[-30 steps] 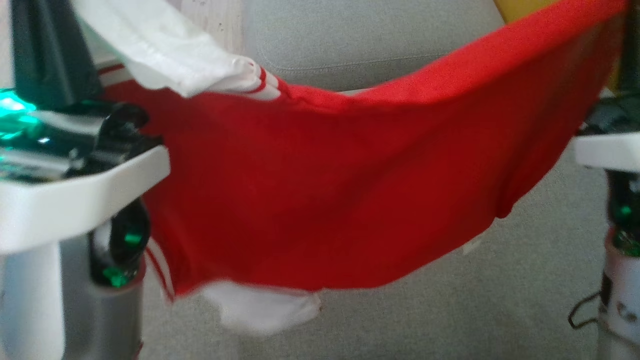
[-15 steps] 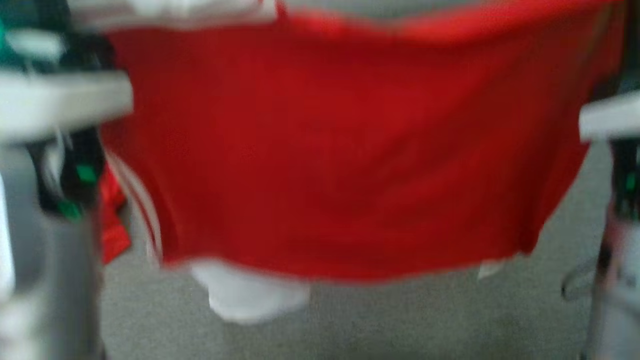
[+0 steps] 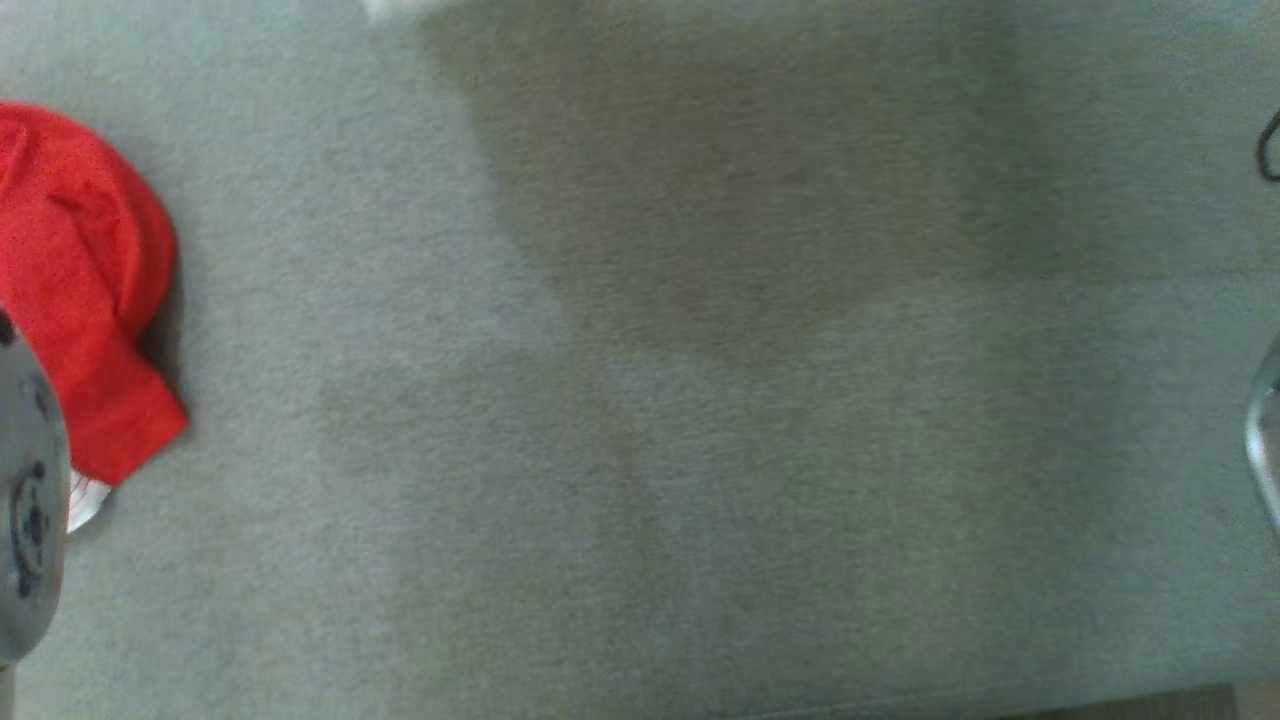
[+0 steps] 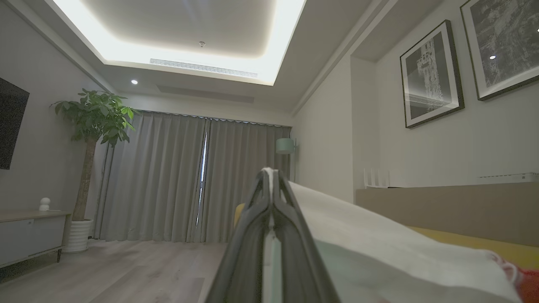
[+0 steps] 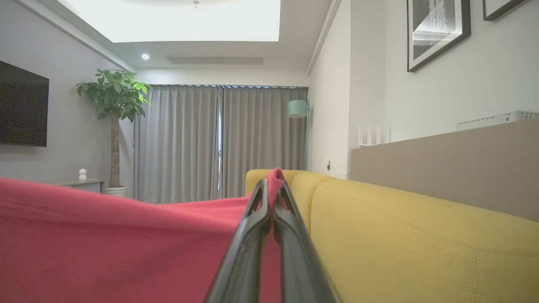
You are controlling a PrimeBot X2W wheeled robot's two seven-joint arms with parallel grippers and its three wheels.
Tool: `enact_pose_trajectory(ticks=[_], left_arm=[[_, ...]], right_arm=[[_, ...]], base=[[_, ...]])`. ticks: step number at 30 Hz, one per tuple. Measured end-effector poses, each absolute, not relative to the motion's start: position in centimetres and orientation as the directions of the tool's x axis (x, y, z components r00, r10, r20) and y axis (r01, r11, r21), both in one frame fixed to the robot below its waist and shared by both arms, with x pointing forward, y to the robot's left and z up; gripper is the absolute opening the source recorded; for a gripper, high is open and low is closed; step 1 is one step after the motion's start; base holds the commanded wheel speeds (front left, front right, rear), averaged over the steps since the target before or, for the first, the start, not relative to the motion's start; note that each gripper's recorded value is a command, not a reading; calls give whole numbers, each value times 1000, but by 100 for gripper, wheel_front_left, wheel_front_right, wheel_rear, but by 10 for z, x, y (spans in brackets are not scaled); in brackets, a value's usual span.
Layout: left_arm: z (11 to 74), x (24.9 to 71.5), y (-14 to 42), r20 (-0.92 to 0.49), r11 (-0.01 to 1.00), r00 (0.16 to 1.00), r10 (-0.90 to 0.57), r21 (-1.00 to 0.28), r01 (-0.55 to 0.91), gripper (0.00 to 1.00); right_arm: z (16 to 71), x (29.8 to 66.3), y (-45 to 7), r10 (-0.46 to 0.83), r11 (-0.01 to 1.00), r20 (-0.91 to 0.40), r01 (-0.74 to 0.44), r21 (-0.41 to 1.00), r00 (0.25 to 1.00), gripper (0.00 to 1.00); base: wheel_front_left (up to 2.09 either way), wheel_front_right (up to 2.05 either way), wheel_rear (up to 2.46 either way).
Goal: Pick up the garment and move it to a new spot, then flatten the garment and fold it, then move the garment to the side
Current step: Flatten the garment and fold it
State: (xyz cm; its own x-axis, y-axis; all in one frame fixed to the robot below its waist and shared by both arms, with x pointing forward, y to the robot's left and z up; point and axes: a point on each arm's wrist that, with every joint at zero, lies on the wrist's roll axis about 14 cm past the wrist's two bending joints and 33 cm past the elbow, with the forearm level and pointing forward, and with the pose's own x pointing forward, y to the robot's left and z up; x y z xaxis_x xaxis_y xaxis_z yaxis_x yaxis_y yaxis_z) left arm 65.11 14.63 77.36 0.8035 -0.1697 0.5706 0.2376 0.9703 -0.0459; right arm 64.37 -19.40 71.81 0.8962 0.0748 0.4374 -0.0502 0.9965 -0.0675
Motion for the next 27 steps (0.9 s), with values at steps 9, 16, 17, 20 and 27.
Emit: enact_pose_trajectory(ticks=[9,16,17,20,27], left_arm=[[714,665,146,473,971,858,-199,-20,237,0],[620,644,137,282,964,927,-246,-32,265,0],[605,637,135,251,961,933,-256,-36,273,0],[574,612,134,192,956,946,-263,-80,282,0],[517,541,127,62,941,944,-324,-78,328,0]], right_arm=[[623,669,-186,80,997,263,-75,-29,961,0],[527,646,-194,85,995,16,-84,-58,996,0],[512,639,-195,88,994,-33,-90,-63,996,0],[482,619,-196,94,992,-148,-105,-64,984,0],[445,572,-205,105,986,-345,-144,-89,933,0]], base=[[0,0,0],[0,0,0],[0,0,0],[0,0,0],[0,0,0]])
